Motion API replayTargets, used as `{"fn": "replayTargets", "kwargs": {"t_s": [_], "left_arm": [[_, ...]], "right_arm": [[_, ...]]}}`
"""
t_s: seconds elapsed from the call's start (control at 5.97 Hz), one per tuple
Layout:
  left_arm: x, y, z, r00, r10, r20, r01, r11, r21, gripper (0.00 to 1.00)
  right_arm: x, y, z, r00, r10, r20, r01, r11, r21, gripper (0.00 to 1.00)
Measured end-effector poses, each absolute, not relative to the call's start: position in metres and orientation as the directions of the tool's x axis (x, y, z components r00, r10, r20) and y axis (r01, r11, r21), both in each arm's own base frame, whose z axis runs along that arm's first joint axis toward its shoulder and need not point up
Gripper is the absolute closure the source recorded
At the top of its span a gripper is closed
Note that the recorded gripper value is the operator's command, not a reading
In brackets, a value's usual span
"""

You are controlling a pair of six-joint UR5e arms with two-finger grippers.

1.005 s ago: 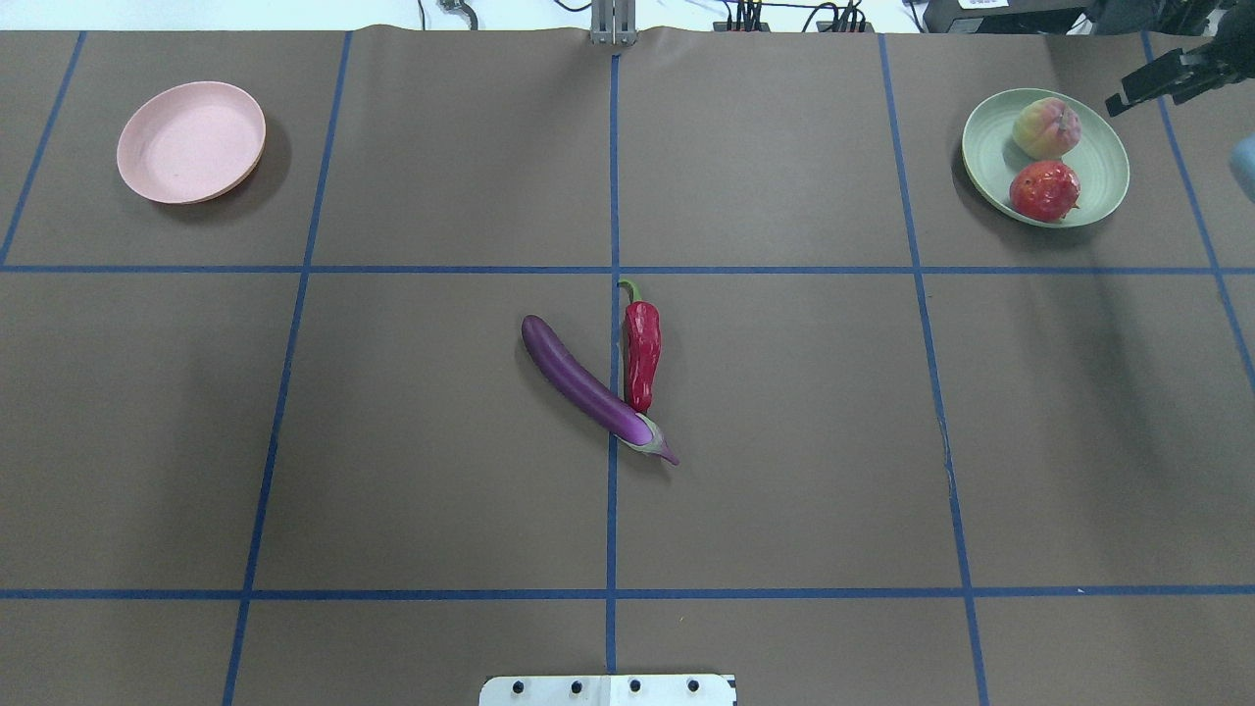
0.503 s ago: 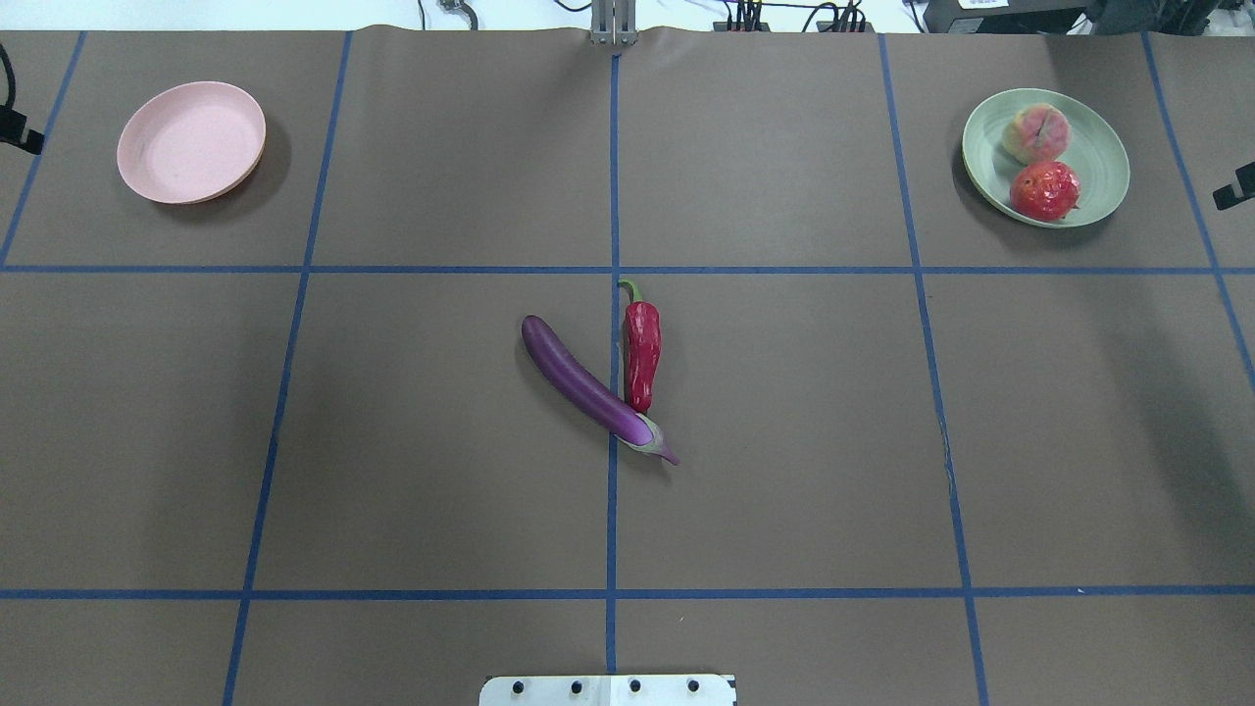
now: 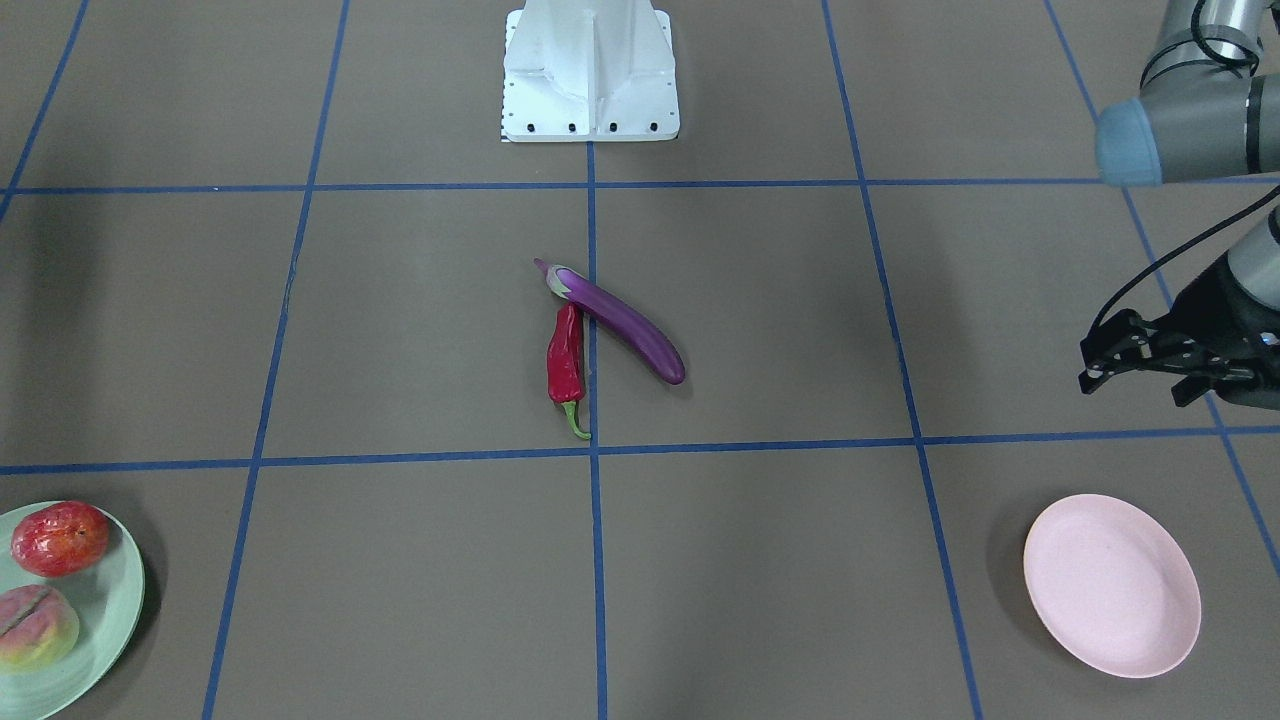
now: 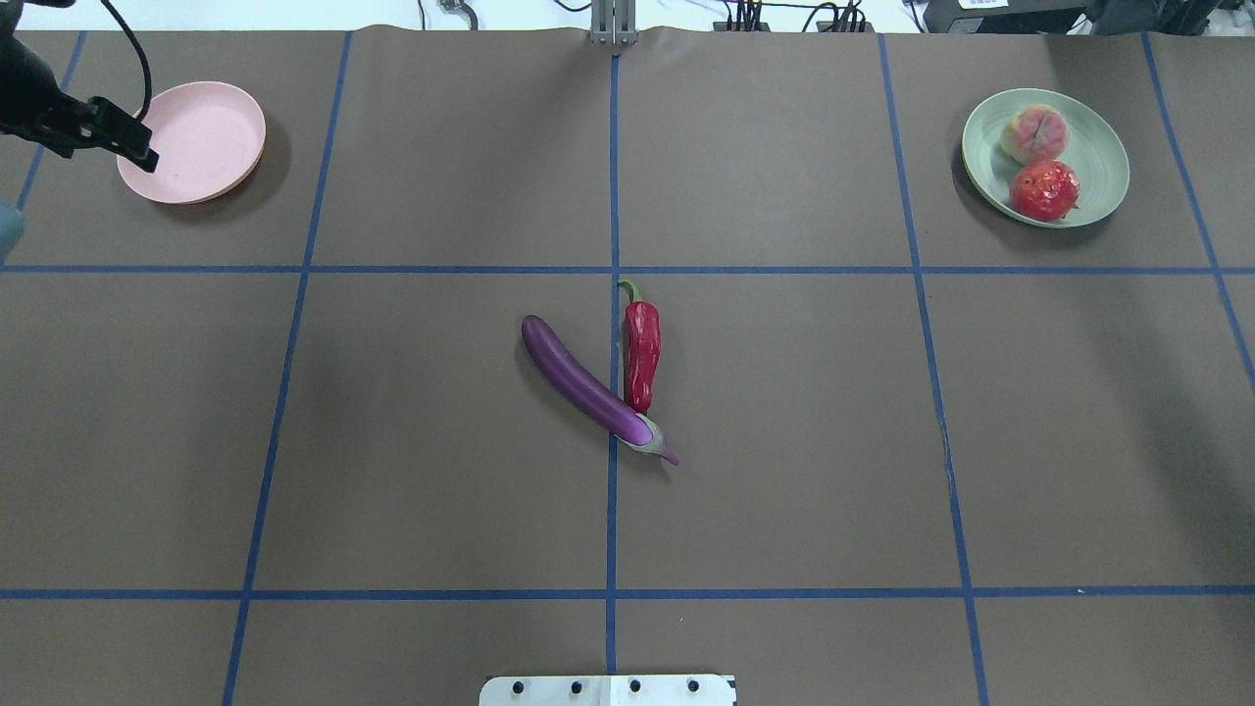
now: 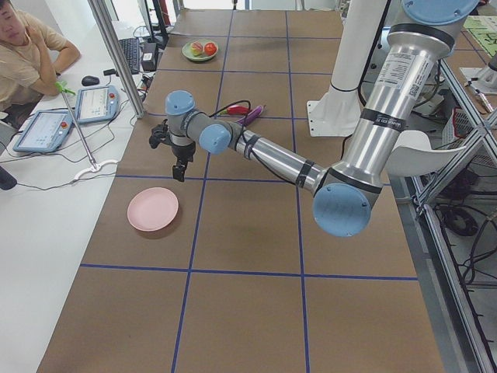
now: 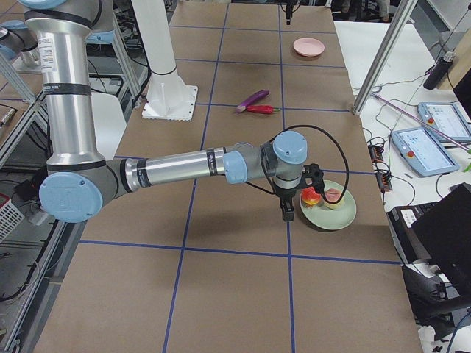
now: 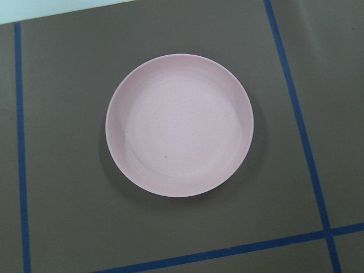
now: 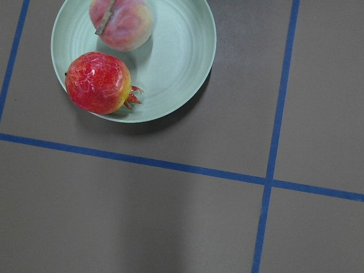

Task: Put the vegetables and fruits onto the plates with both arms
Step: 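Withdraw the right arm while the left arm moves toward the eggplant, then grasp the purple eggplant with the left gripper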

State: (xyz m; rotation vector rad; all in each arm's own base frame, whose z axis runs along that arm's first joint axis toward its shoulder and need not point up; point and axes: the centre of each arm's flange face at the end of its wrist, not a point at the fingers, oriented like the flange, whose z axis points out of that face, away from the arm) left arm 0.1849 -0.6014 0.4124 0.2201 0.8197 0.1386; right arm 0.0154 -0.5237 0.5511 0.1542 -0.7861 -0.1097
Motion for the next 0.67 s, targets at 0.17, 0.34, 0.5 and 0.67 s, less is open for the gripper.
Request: {"fn": "replayTargets", "kwargs": {"t_s": [0.17, 0.34, 0.5, 0.67], "left_arm": [[0.239, -0.586, 0.395, 0.651, 0.187, -0.736, -0.044, 0.977, 0.209, 0.00], [0.317, -0.565, 0.358, 0.636, 0.077, -0.768, 0.006, 0.994, 0.105, 0.00], [0.379, -0.545, 0.318, 0.622, -0.043, -0.782, 0.081, 0.997, 0.009, 0.00], [0.433, -0.530, 0.281, 0.594, -0.183, -0.783, 0.166, 0.981, -0.104, 0.00]], "right_arm": [[0.016, -0.522, 0.549, 0.707, -0.156, 0.689, 0.043, 0.983, 0.178, 0.00], [0.016, -0.522, 0.548, 0.712, -0.157, 0.685, 0.044, 0.983, 0.179, 0.00], [0.016, -0.522, 0.548, 0.715, -0.156, 0.682, 0.044, 0.983, 0.179, 0.00], [0.016, -0.521, 0.548, 0.716, -0.156, 0.680, 0.045, 0.983, 0.178, 0.00]]}}
